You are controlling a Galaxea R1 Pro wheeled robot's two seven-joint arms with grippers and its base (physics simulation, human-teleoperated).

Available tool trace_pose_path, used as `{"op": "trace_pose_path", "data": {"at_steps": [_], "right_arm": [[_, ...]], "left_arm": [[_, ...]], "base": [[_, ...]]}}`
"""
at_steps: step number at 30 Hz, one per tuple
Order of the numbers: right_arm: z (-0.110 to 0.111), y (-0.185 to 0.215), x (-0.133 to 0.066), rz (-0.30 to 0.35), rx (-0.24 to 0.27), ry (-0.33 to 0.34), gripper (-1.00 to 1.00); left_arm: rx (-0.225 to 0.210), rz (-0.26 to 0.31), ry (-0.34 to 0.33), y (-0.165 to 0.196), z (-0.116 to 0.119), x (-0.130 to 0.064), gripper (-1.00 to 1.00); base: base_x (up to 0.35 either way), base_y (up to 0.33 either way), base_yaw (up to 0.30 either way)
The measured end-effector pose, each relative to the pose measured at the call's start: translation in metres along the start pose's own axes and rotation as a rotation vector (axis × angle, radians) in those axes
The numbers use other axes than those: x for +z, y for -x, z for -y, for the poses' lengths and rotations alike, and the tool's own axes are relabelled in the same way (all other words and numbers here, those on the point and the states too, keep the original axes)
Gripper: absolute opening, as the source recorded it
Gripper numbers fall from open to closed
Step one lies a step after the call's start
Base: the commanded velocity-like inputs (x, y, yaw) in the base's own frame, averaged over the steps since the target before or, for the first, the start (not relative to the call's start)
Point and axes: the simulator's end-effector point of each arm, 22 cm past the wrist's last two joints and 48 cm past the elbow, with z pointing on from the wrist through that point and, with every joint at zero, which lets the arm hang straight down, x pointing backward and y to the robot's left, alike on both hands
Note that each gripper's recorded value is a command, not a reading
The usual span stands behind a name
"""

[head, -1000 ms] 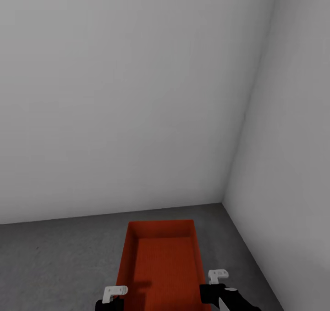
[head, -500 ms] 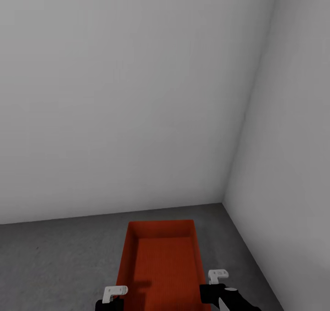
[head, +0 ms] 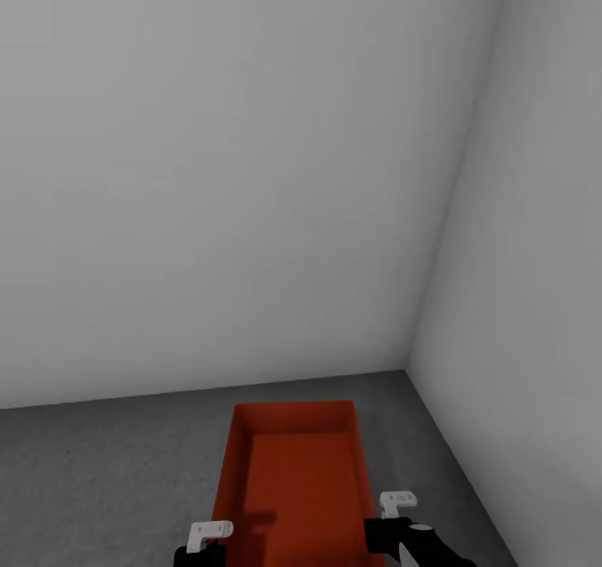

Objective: Move the two storage containers from the living room to the garage. In the garage, place one container on the floor and stack the other container on top of it (either order is fine).

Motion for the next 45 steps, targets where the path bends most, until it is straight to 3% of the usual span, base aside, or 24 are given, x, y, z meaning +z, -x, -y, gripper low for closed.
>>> {"op": "trace_pose_path", "data": {"at_steps": [45], "right_arm": [[0.0006, -0.0032, 0.0066, 0.000, 0.000, 0.000, -1.00]], "left_arm": [[-0.001, 0.001, 0.000, -0.0046, -0.0014, 0.0058, -1.00]], "base": [[0.000, 0.000, 0.000]]}}
